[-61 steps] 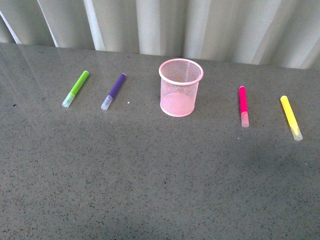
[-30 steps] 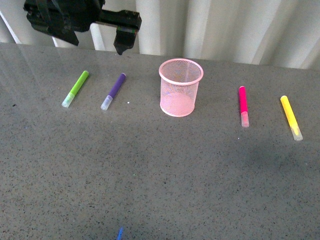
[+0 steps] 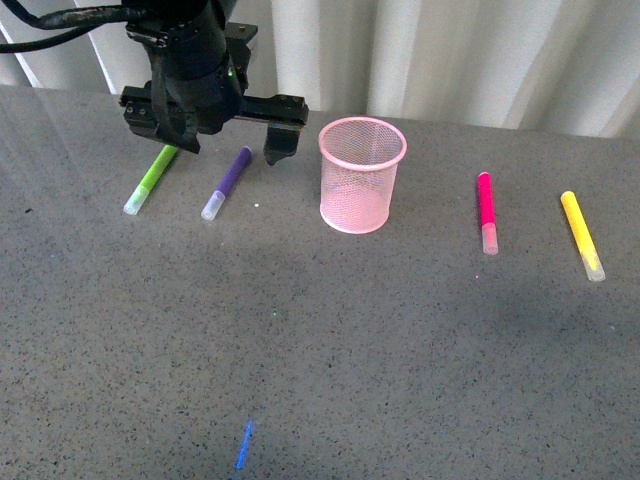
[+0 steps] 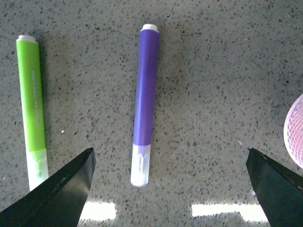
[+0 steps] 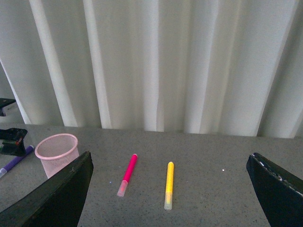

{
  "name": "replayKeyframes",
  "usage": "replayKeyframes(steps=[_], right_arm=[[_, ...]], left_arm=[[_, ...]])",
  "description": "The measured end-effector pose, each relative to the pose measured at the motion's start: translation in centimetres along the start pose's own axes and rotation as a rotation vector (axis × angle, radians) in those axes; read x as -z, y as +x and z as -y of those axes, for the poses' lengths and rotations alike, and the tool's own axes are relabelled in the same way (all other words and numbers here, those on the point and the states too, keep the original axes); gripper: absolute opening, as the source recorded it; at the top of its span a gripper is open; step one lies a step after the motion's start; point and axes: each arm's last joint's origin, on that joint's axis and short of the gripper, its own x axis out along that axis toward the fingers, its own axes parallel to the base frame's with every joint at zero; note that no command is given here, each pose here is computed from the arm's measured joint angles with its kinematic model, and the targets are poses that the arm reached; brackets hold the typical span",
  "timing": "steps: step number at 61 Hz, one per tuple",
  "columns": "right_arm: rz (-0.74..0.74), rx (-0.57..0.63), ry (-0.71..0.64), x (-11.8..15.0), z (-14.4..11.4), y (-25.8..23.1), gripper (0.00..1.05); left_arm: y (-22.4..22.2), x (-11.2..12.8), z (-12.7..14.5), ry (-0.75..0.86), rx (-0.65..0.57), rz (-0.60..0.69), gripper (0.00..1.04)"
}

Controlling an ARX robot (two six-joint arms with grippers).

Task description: Insert purple and pink pens into pink cup

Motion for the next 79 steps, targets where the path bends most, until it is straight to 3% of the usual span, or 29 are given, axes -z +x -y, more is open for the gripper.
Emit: replayKeyframes(steps=[25, 49, 74, 79], right_arm=[[0.000, 0.000, 0.000, 0.0, 0.0, 0.0, 0.98], [0.000, 0.000, 0.000, 0.0, 0.0, 0.0, 0.98], [0.000, 0.000, 0.000, 0.0, 0.0, 0.0, 0.98], [0.000, 0.000, 0.000, 0.0, 0.0, 0.0, 0.98]], left_arm=[[2.8, -2.1, 0.5, 0.043, 0.001, 0.026, 0.98], [6.1, -0.7, -0.7, 0.046, -0.010, -0.030, 0.98], [7.2, -1.9, 0.5, 0.059, -0.002, 0.004, 0.98], [7.3, -1.8, 0.5, 0.060, 0.005, 0.000, 0.87]])
